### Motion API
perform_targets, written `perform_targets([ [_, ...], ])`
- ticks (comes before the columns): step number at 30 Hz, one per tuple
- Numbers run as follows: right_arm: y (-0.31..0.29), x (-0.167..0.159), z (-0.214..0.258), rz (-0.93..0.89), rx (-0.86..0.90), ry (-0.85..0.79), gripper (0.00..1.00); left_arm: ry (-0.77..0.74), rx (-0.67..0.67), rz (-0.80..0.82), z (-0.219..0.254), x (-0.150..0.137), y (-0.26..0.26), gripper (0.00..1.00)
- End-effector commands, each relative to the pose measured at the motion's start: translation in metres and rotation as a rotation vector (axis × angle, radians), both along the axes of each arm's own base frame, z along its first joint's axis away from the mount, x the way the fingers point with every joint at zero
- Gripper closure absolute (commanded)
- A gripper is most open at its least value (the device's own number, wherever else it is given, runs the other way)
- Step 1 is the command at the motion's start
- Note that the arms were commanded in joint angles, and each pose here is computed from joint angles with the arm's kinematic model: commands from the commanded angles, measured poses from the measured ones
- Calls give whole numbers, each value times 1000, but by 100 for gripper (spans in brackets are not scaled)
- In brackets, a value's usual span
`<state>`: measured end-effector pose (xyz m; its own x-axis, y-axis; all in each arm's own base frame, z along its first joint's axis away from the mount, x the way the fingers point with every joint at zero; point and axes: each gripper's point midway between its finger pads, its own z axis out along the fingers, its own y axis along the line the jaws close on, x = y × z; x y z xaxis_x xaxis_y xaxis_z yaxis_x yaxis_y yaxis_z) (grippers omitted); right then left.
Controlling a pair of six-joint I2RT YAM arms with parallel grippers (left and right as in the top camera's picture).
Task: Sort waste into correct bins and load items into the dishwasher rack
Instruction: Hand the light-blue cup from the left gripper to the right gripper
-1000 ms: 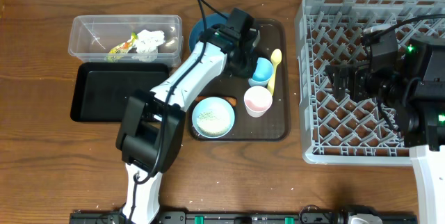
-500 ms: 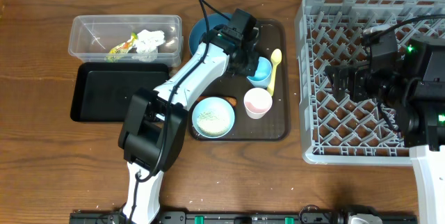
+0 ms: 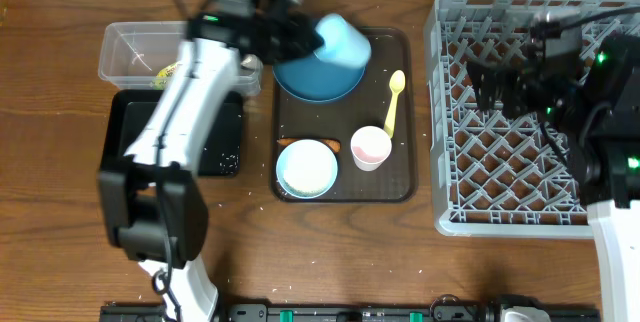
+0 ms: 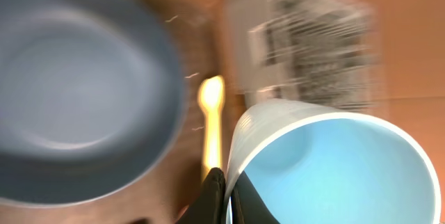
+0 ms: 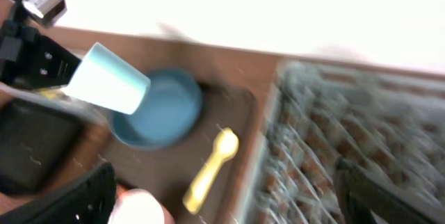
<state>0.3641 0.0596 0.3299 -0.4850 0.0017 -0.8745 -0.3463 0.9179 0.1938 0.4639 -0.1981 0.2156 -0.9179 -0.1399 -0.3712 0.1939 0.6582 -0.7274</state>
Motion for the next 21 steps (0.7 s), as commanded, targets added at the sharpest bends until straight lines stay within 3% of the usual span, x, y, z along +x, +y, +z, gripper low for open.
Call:
perform_targets([
  [1, 39, 4, 12, 183, 199, 13, 6, 29, -314, -196, 52, -27, -13, 94],
  [11, 128, 19, 22, 567, 432, -3, 10, 31, -509, -364, 86, -53, -16, 94],
  [21, 167, 12, 17, 674, 457, 10, 10, 27, -542, -401, 92, -58, -19, 93],
])
